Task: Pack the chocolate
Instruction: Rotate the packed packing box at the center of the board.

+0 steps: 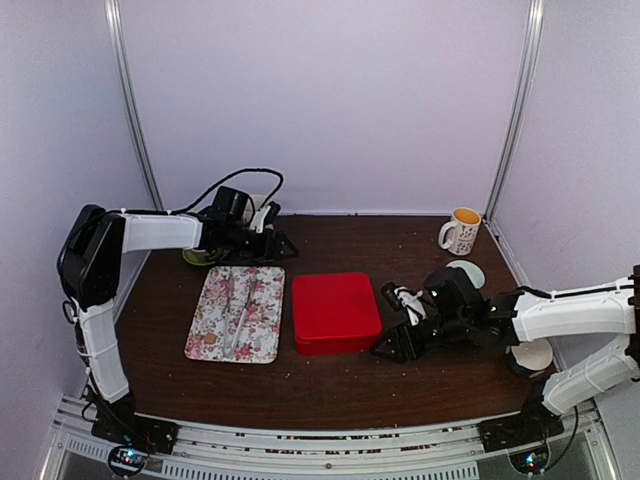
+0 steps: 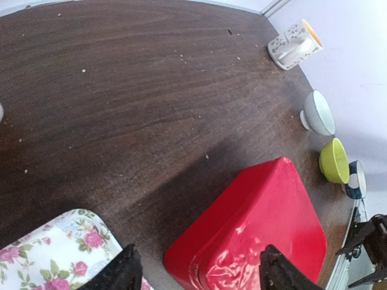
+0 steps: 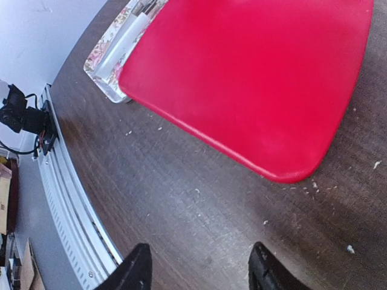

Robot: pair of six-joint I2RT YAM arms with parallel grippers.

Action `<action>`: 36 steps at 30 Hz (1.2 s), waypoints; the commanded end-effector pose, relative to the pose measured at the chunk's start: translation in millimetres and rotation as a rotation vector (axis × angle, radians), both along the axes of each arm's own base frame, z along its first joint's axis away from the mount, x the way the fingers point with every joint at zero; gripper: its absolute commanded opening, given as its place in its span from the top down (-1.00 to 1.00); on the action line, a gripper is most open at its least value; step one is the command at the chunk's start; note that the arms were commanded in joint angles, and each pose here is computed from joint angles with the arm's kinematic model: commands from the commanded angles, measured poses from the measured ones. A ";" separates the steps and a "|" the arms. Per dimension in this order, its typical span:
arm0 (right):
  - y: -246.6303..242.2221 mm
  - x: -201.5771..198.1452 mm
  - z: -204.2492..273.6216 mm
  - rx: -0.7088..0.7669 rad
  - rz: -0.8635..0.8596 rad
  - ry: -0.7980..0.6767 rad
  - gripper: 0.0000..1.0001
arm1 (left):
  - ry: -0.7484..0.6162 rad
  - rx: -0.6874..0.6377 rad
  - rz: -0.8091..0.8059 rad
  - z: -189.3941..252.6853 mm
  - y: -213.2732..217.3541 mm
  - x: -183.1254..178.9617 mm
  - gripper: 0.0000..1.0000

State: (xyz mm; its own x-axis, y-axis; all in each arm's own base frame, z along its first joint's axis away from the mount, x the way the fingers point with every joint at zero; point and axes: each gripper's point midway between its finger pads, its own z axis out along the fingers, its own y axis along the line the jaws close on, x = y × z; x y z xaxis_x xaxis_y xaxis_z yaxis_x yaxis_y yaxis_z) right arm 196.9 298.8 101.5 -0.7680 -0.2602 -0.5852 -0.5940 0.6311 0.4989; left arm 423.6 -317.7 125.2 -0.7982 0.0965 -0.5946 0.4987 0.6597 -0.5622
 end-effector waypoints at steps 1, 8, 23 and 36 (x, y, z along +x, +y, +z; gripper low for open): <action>-5.9 -20.5 -10.4 -0.035 0.005 -0.034 0.17 | -0.050 -0.023 -0.039 8.9 -6.2 14.9 0.08; -11.0 -46.7 -50.0 -0.109 0.042 0.000 1.00 | -0.035 -0.042 -0.005 -8.7 -6.5 42.3 1.00; 16.4 9.7 -56.1 -0.181 -0.004 -0.163 1.00 | 0.171 -0.043 -0.091 -75.4 -21.5 30.0 1.00; 8.9 54.6 -59.5 -0.160 -0.058 -0.149 1.00 | 0.238 -0.033 -0.116 -87.5 -22.5 -11.1 1.00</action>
